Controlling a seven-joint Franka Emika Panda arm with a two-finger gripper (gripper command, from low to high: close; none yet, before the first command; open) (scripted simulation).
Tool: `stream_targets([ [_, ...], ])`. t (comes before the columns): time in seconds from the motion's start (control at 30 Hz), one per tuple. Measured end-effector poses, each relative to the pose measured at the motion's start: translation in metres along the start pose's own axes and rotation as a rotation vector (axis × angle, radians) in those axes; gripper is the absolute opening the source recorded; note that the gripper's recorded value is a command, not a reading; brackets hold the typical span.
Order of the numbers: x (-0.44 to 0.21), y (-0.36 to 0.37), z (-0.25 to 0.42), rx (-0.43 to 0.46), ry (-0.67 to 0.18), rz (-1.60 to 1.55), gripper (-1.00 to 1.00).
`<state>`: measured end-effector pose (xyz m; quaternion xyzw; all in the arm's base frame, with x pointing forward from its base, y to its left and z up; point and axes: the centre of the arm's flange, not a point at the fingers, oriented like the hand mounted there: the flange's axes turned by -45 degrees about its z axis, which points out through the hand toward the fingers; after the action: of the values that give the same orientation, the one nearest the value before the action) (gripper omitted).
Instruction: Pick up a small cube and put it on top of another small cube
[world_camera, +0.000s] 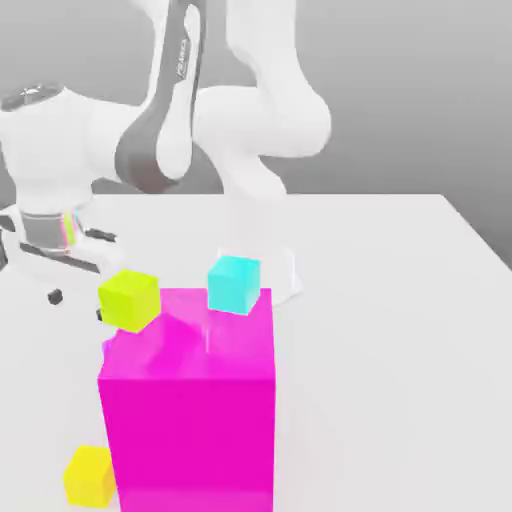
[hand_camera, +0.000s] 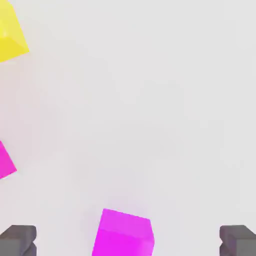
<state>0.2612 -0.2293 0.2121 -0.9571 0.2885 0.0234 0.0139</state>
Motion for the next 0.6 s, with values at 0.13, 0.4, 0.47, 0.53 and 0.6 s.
stream_targets([
  [0.13,-0.029,-0.001,0.021,-0.006,0.042,0.122,0.0],
  [0.4,-0.025,-0.002,0.05,-0.018,0.06,0.141,0.0],
  [0.47,-0.024,-0.002,0.058,-0.018,0.061,0.144,0.0],
  [0.53,-0.025,-0.001,0.067,-0.017,0.06,0.144,0.0],
  [0.6,-0.026,-0.001,0.077,-0.015,0.059,0.143,0.0],
])
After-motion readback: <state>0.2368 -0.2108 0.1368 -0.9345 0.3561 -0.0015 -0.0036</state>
